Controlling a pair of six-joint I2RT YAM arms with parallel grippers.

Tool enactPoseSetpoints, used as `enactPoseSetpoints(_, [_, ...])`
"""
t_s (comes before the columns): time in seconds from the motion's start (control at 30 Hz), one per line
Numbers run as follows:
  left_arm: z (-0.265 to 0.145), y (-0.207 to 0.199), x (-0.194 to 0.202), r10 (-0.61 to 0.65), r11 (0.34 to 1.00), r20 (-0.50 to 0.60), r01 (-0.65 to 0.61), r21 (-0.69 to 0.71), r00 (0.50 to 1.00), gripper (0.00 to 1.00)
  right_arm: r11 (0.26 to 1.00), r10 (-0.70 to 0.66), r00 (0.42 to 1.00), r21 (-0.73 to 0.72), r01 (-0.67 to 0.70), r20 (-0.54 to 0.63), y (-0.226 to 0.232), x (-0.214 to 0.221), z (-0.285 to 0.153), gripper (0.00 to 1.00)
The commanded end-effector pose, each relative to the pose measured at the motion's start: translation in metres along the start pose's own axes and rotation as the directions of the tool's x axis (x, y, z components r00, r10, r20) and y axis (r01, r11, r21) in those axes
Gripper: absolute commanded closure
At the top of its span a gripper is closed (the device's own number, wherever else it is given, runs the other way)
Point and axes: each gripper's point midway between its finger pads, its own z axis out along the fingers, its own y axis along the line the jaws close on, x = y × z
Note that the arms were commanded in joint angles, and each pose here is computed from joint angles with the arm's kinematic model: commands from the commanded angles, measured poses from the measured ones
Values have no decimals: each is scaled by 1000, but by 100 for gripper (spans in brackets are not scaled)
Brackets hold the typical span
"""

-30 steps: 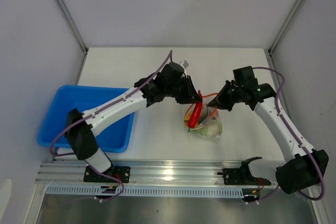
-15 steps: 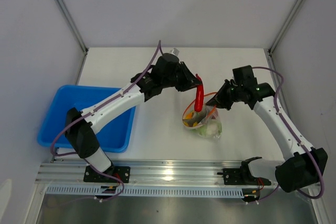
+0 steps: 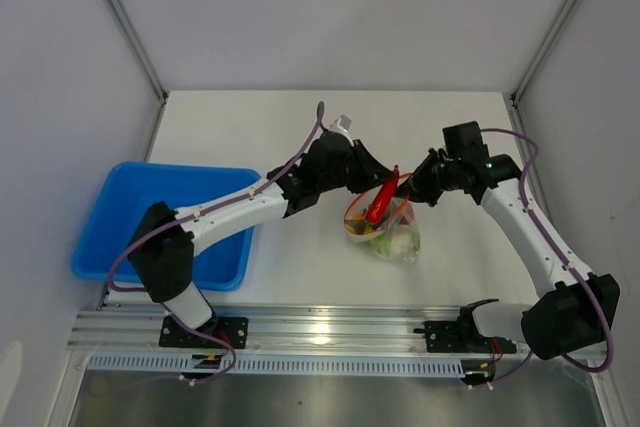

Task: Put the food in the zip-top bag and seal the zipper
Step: Place the fake vegetable in the zipper food storage bag.

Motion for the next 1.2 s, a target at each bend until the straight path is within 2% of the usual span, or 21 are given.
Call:
enactPoseSetpoints(0.0, [-8,-24,-4,46,988,66,-55,141,997,99,992,2,1000,-128,1,23,30,0,-17,100])
enactPoseSetpoints(0.07, [-9,-31,-6,139,972,88,-153,177,986,100,991,1,1000,-133,2,24,30,1,-20,100])
enactPoseSetpoints(0.2, [-17,-44,-14,207,959,111,-224,175,972,99,992,-2,1000,-123,5,22,29,2,-22,100])
enactPoseSetpoints(0.23, [-19,-37,-12,213,968,83,-222,119,973,99,992,-10,1000,-123,14,28,29,1,-23,100])
enactPoseSetpoints(0.43, [-37,-29,-13,254,963,66,-259,76,965,99,994,-31,998,-99,37,60,25,-6,-24,100])
enactPoseSetpoints(0.63, [-64,-45,-40,271,963,24,-271,-8,962,100,995,-64,995,-71,69,75,16,-10,-19,100])
enactPoseSetpoints(0.67, [-66,-30,-37,263,962,-20,-264,-67,965,99,994,-77,994,-72,82,76,16,-10,-19,100])
enactPoseSetpoints(0.7, [-73,-45,-48,253,966,-14,-254,-55,967,99,993,-83,993,-71,89,79,17,-11,-19,100])
enactPoseSetpoints(0.9, [-90,-22,-46,137,971,-144,-162,-175,980,99,988,-134,988,-67,139,78,17,-12,-19,100])
enactPoseSetpoints(1.0, [-97,-16,-24,90,974,-240,-135,-181,967,99,984,-161,984,-63,166,81,16,-13,-17,100])
enactPoseSetpoints(1.17, [-110,-18,27,67,977,-398,-141,-160,915,99,977,-197,976,-65,203,88,17,-17,-15,100])
